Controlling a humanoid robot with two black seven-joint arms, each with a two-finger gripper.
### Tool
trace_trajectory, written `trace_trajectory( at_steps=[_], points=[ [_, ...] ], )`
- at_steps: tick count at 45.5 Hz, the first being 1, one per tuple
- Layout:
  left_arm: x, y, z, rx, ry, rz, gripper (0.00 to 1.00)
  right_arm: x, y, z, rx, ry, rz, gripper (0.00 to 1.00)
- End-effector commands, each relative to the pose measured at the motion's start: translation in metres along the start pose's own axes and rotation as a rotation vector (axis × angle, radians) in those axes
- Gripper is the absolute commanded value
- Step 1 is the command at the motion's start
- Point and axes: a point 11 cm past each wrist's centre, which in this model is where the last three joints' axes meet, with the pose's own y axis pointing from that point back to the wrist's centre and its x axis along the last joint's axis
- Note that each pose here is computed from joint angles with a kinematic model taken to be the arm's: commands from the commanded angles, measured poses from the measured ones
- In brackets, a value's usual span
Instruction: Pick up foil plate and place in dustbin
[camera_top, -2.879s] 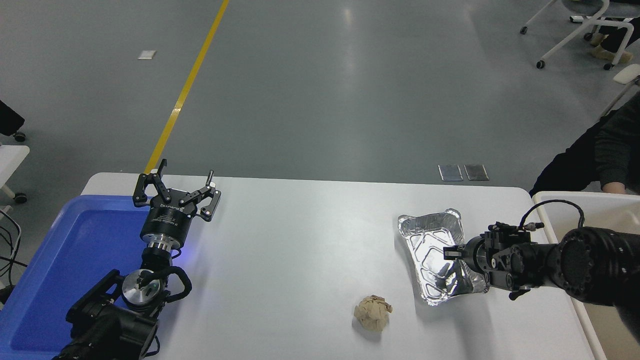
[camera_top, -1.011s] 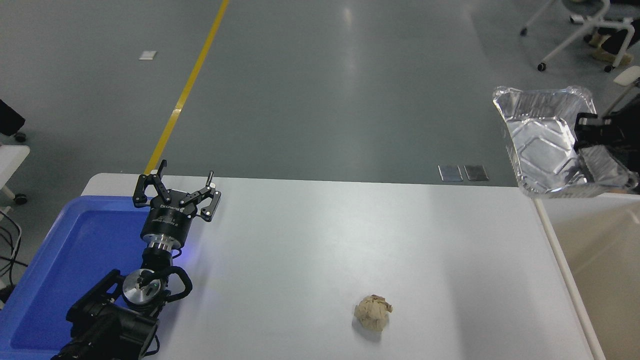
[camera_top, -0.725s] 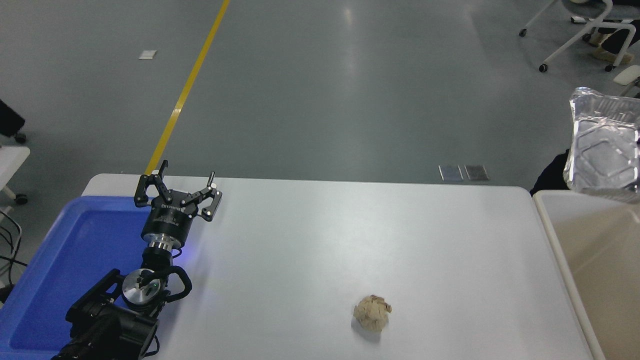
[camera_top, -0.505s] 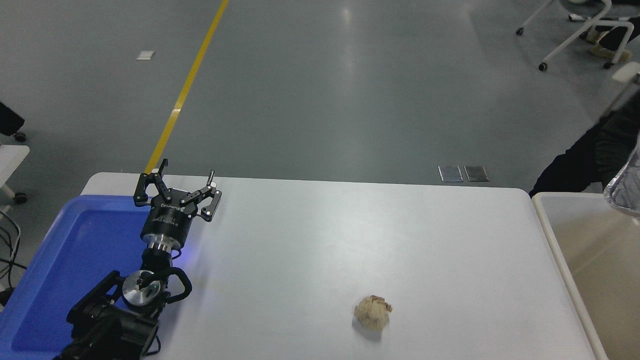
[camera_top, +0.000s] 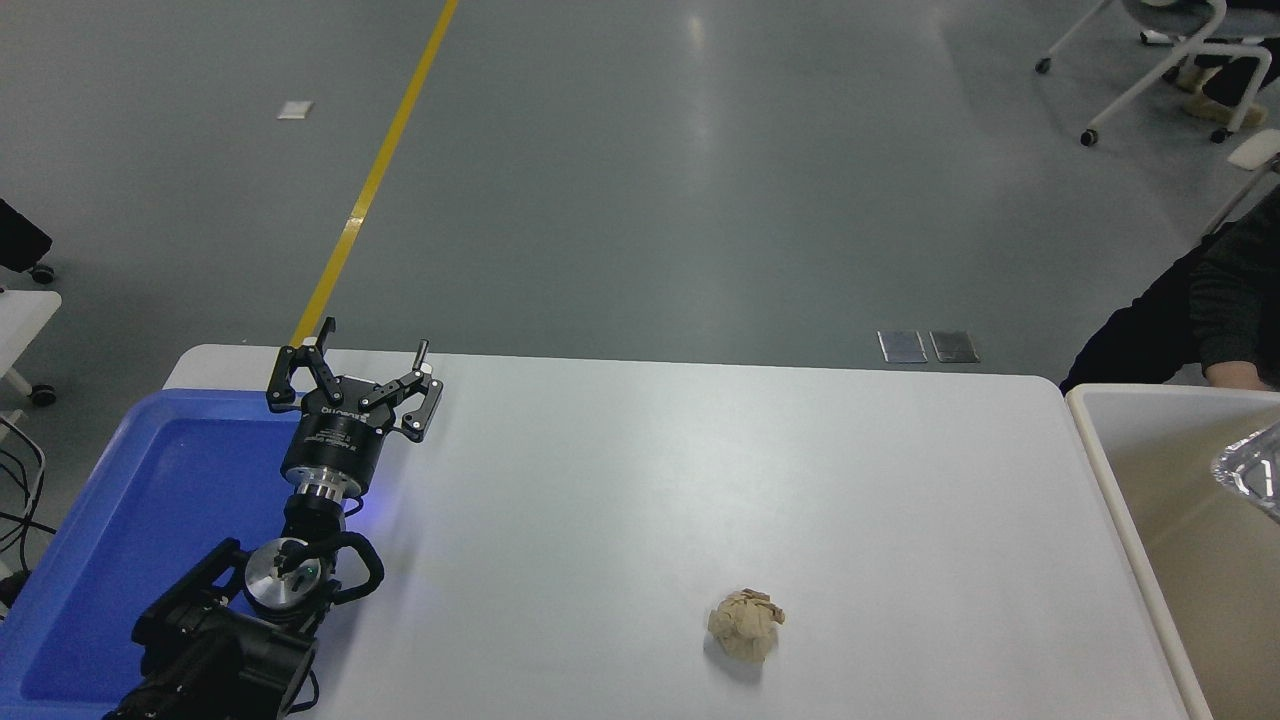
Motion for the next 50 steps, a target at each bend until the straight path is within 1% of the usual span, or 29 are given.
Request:
trace_trajectory(
  at_steps=[1, 7, 16, 17, 18, 19, 20, 23, 25, 26, 29, 33, 39, 43, 46, 50],
  points=[
    [0.000, 0.000, 0.000, -0.001, 0.000, 0.000, 0.99, -0.020, 0.004, 0.027, -0.085, -0.077, 0.026, 0.00],
    [0.000, 0.000, 0.000, -0.001, 0.000, 0.000, 0.99, -0.023, 0.004, 0.031, -0.125, -0.128, 0.010, 0.00],
    [0.000, 0.000, 0.000, -0.001, 0.000, 0.000, 0.99, -0.029, 0.006, 0.040, -0.143, -0.150, -0.015, 0.01],
    [0.000, 0.000, 0.000, -0.001, 0.000, 0.000, 0.99, -0.029, 0.006, 0.041, -0.144, -0.152, -0.015, 0.10],
    [0.000, 0.000, 0.000, -0.001, 0.000, 0.000, 0.99, -0.029, 0.006, 0.042, -0.147, -0.156, -0.015, 0.25],
    [0.000, 0.000, 0.001, -0.003, 0.000, 0.000, 0.99, -0.030, 0.006, 0.041, -0.146, -0.160, -0.015, 0.43],
    [0.000, 0.000, 0.000, -0.001, 0.001, -0.001, 0.99, -0.030, 0.006, 0.041, -0.147, -0.165, -0.013, 0.55],
    [0.000, 0.000, 0.000, -0.003, 0.000, 0.000, 0.99, -0.030, 0.007, 0.041, -0.151, -0.183, -0.014, 0.71],
    [0.000, 0.000, 0.000, -0.001, 0.001, -0.001, 0.99, -0.031, 0.007, 0.041, -0.153, -0.192, -0.013, 0.87],
    [0.000, 0.000, 0.000, -0.001, 0.000, 0.000, 0.99, -0.030, 0.006, 0.042, -0.154, -0.196, -0.011, 0.91],
    [0.000, 0.000, 0.000, -0.001, 0.000, 0.000, 0.99, -0.029, 0.006, 0.042, -0.154, -0.200, -0.010, 0.92],
    [0.000, 0.000, 0.000, -0.001, 0.000, 0.000, 0.99, -0.027, 0.006, 0.042, -0.153, -0.202, -0.006, 0.96],
    [0.000, 0.000, 0.000, -0.001, 0.000, 0.000, 0.99, -0.025, 0.005, 0.041, -0.149, -0.204, -0.005, 0.99],
    [0.000, 0.000, 0.000, -0.001, 0.001, -0.001, 0.99, -0.023, 0.003, 0.035, -0.137, -0.211, -0.029, 0.99],
    [0.000, 0.000, 0.000, -0.003, 0.001, -0.001, 0.99, -0.014, 0.001, 0.028, -0.124, -0.221, -0.035, 1.00],
    [0.000, 0.000, 0.000, -0.003, 0.001, -0.001, 0.99, -0.004, -0.003, 0.001, -0.075, -0.226, -0.035, 1.00]
  ],
)
